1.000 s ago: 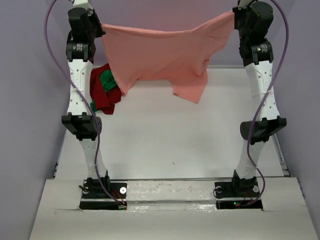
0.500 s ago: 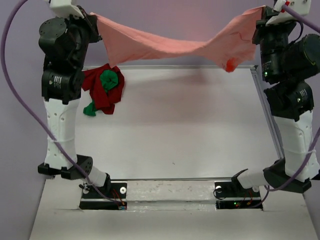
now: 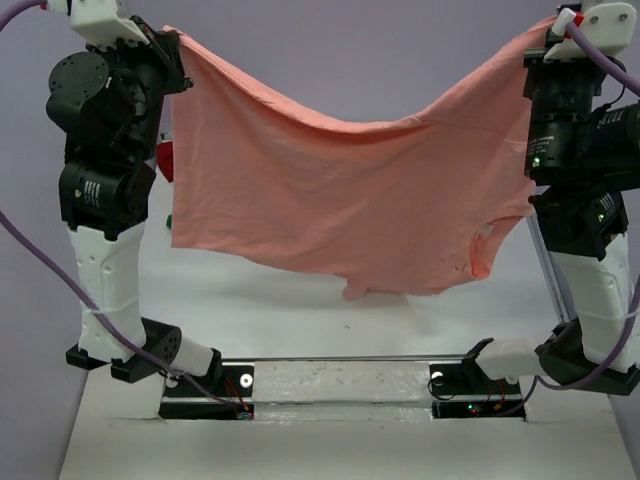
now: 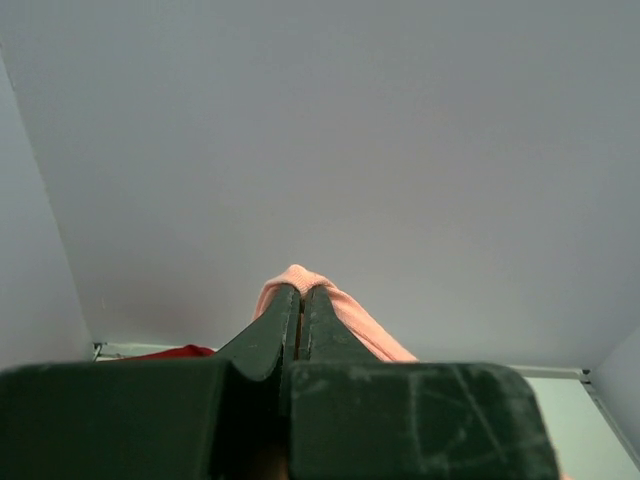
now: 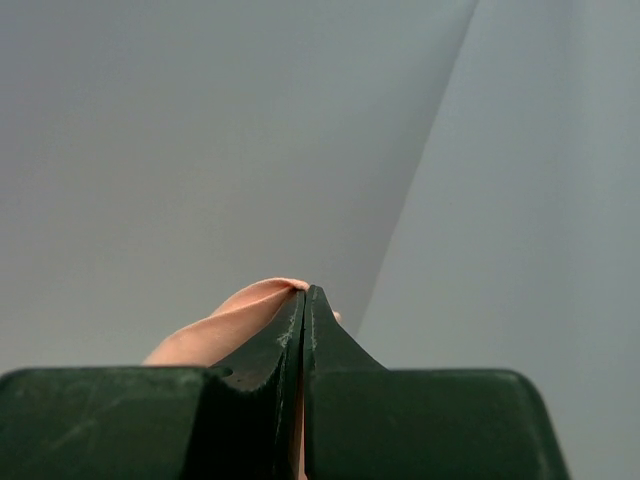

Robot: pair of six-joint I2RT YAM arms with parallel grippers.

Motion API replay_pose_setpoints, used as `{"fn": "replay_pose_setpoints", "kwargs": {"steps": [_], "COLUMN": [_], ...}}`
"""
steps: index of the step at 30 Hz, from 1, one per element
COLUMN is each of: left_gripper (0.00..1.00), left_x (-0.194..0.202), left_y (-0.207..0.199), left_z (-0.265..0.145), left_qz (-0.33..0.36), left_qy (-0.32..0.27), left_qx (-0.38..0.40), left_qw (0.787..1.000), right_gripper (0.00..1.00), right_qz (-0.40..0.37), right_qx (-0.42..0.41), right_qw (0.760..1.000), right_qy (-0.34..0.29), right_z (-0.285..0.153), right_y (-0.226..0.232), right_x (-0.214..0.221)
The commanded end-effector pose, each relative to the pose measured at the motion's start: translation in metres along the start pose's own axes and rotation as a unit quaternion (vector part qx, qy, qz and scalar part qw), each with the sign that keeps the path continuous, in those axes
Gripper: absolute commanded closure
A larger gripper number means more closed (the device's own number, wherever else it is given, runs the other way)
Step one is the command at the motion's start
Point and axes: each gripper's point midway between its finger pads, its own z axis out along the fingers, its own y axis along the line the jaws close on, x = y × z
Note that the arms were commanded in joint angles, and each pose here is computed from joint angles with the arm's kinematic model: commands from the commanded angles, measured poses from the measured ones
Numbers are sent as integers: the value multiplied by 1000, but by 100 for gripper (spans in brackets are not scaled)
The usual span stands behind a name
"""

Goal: Fold and stack the t-shirts
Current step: Flatten the tshirt out

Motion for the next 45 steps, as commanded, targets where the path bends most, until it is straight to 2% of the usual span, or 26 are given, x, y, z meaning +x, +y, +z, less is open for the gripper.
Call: {"fn": "replay_pose_setpoints", "kwargs": {"steps": [1,3,4,6,7,8,13,16,21,25,26,29,30,31,32,33,35,36,39,40,44,45], "left_gripper": [100,100,100,100,100,100,100,100,100,100,100,100,100,100,100,100,100,100,100,100,100,100], "left_x": [28,41,58,75,83,102,161,169,167,128,120,84,76,66,46,34,1,-10,-54,-73,-102,-99], "left_y": [-7,-11,-12,-12,-14,-5,28,49,64,52,48,34,23,19,2,-2,-12,-23,-24,-19,-11,-9], "left_z": [47,65,84,104,113,134,188,200,201,179,173,142,131,120,94,79,37,20,-39,-62,-98,-99], "left_qz": [15,19,22,28,25,27,22,31,34,20,17,21,21,26,21,22,17,6,-22,-31,-46,-43], "left_qy": [15,24,35,41,46,54,80,76,76,51,48,28,24,17,6,-5,-32,-41,-87,-109,-137,-126], "left_qx": [-4,-2,-5,-4,6,-1,-7,-21,-29,-17,-14,-12,-7,-8,5,3,12,22,42,47,55,52], "left_qw": [1000,1000,999,999,999,998,997,996,996,998,999,999,999,999,1000,1000,999,999,995,992,988,990], "right_gripper": [100,100,100,100,100,100,100,100,100,100,100,100,100,100,100,100,100,100,100,100,100,100], "right_qz": [-22,-26,-35,-18,-28,-1,6,12,14,28,34,33,42,37,31,44,47,64,89,103,100,101], "right_qx": [-8,0,-2,1,-7,-19,-41,-42,-46,-44,-42,-39,-28,-30,-44,-33,-18,-22,-46,-29,-7,-10], "right_qw": [1000,1000,999,1000,999,999,996,995,995,996,997,998,998,998,998,998,999,997,993,993,993,993], "right_qy": [-9,-10,2,2,15,37,80,94,92,72,56,48,20,30,16,-16,-20,-37,-57,-56,-55,-55], "right_z": [29,45,65,85,102,121,162,176,177,165,156,136,116,108,92,68,41,14,-20,-27,-33,-34], "right_y": [47,54,74,73,68,86,93,94,92,76,66,56,34,37,45,24,15,5,-11,-33,-54,-54], "right_x": [2,7,29,38,61,91,162,188,188,157,134,111,77,80,61,25,4,-24,-56,-59,-60,-61]}}
